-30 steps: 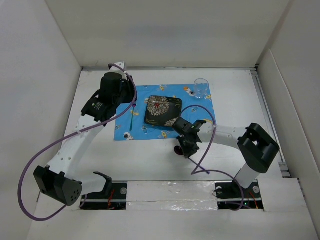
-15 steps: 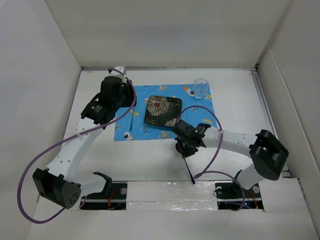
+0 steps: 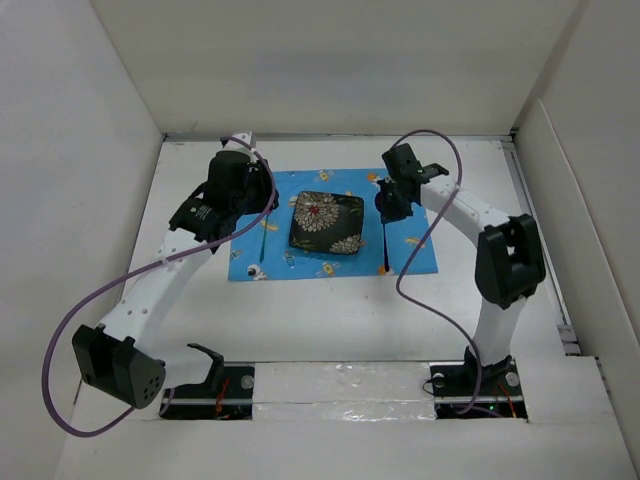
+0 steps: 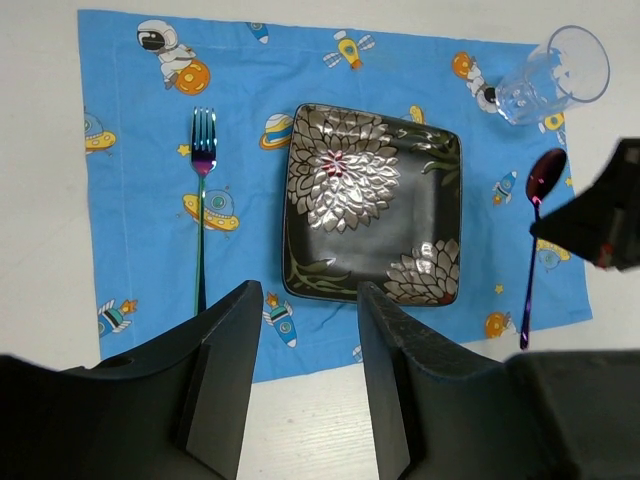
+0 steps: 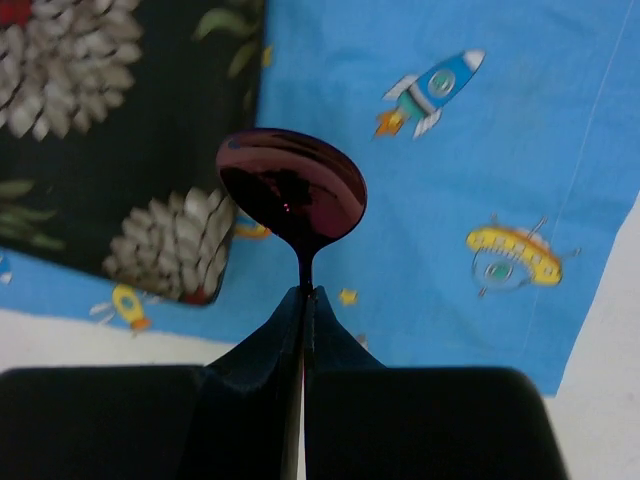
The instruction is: Set the dinner table for one person
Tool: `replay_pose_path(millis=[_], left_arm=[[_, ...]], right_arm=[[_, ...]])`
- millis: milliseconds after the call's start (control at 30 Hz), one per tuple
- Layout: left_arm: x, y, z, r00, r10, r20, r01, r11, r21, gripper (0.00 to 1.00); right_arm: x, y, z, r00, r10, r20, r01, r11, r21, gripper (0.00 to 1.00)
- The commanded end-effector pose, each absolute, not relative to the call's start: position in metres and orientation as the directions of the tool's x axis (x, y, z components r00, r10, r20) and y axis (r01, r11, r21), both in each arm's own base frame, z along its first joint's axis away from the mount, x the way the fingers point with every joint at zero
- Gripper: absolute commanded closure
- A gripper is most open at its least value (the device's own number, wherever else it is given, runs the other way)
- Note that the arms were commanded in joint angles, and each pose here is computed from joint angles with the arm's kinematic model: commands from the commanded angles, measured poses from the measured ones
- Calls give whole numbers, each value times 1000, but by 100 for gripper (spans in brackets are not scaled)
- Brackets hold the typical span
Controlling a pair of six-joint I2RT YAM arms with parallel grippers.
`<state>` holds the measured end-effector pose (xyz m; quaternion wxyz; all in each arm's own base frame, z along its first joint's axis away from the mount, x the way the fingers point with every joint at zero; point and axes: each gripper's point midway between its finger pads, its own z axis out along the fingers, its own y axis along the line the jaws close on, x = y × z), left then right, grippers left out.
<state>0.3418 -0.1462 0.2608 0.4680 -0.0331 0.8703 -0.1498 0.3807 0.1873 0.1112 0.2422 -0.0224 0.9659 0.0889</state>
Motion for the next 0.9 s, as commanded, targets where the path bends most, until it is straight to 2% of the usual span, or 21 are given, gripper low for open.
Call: replay_pose_path(millis=[0,233,500,633,767,800,867], left_arm=[[348,-147,288,-501,-239,-832,93,941,-327,60],[347,-147,282,-513,-232,-826,91,943,-321,60],[349,-149,272,-534,-232,-813,80,943,-322,60],[349,-148,270,-531,-239,-813,71,943,-324,60],[350,-147,269,-534,-238,-811,67,945,-321,59],[350,-147,269,-535,-237,-811,66,945,-320,59],[350,-147,269,-535,-237,-811,65,945,-320,59]], right_arm=[[416,184,109,-868,-25,-496,-116,981,154,100],[457,173,86,-876,1,-482,-69,989,128,100],[474,166,62,-880,34,-473,-12,996,93,100],[476,167,57,-875,53,-480,5,995,101,82],[477,167,59,-871,60,-488,10,995,104,75],[475,171,63,-866,55,-497,1,994,108,69],[475,171,69,-860,57,-507,-2,993,115,67]])
